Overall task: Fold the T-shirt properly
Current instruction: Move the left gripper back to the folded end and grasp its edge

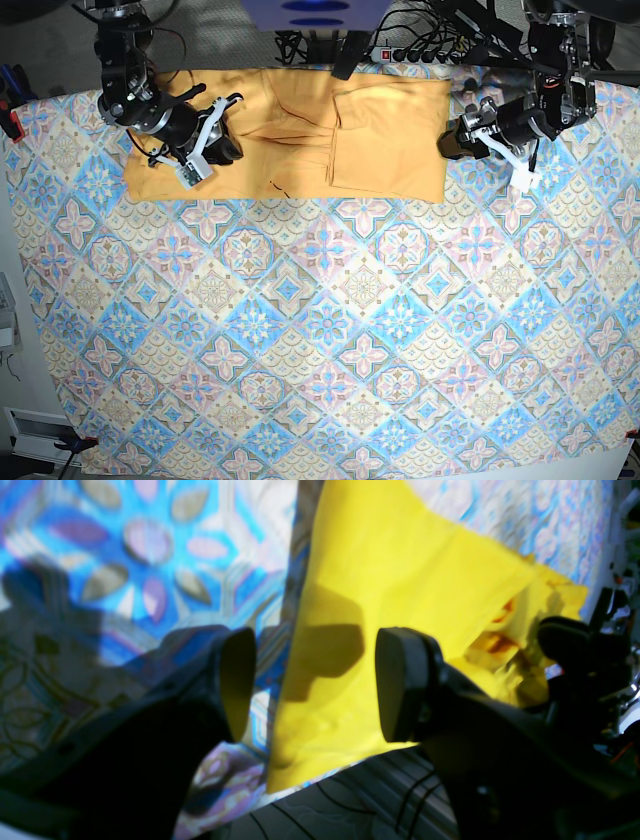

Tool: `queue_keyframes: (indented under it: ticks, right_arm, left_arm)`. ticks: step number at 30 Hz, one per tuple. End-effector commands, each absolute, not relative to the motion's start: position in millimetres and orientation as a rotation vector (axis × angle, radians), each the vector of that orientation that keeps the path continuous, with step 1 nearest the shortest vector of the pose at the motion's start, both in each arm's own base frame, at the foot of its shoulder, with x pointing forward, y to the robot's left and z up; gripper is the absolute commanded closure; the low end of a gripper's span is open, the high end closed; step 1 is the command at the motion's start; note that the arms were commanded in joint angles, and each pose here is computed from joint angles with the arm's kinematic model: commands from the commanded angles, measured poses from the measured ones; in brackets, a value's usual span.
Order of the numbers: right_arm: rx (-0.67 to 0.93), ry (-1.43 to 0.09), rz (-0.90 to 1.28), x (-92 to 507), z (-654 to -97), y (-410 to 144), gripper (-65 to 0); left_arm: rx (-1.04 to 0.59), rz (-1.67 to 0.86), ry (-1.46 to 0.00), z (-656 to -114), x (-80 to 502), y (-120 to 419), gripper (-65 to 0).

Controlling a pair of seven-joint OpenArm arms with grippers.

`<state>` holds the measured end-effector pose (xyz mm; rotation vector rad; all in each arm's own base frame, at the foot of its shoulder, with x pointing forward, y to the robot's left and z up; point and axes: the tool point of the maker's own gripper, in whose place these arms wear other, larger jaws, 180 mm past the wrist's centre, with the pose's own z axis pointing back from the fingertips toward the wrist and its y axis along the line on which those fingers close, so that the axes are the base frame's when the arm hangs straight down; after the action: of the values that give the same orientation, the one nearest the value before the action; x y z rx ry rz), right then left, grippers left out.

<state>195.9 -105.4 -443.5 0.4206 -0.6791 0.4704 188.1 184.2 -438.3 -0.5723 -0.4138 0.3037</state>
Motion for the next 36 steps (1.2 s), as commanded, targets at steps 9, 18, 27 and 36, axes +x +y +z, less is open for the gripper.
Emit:
queue_keyframes:
  ticks: [9, 18, 27, 36]
  right_arm:
    - [0.426, -0.722, 0.47, 203.6, -433.5, -107.7, -9.7]
    - [0.425, -0.723, 0.469, 203.8, -433.4, -108.2, -9.7]
    - [0.424, -0.732, 0.474, 205.5, -430.3, -107.3, -9.7]
    - [0.422, -0.761, 0.489, 210.1, -420.6, -104.4, -9.7]
  left_arm:
    - [-0.612, 0.294, -0.367, -452.5, 187.6, 169.9, -35.7]
    - [-0.632, 0.276, -0.333, -459.4, 185.3, 157.3, -30.6]
    - [-0.637, 0.269, -0.368, -452.4, 201.3, 158.6, 0.0]
    - [-0.64, 0.263, -0.377, -450.2, 206.3, 157.5, 0.0]
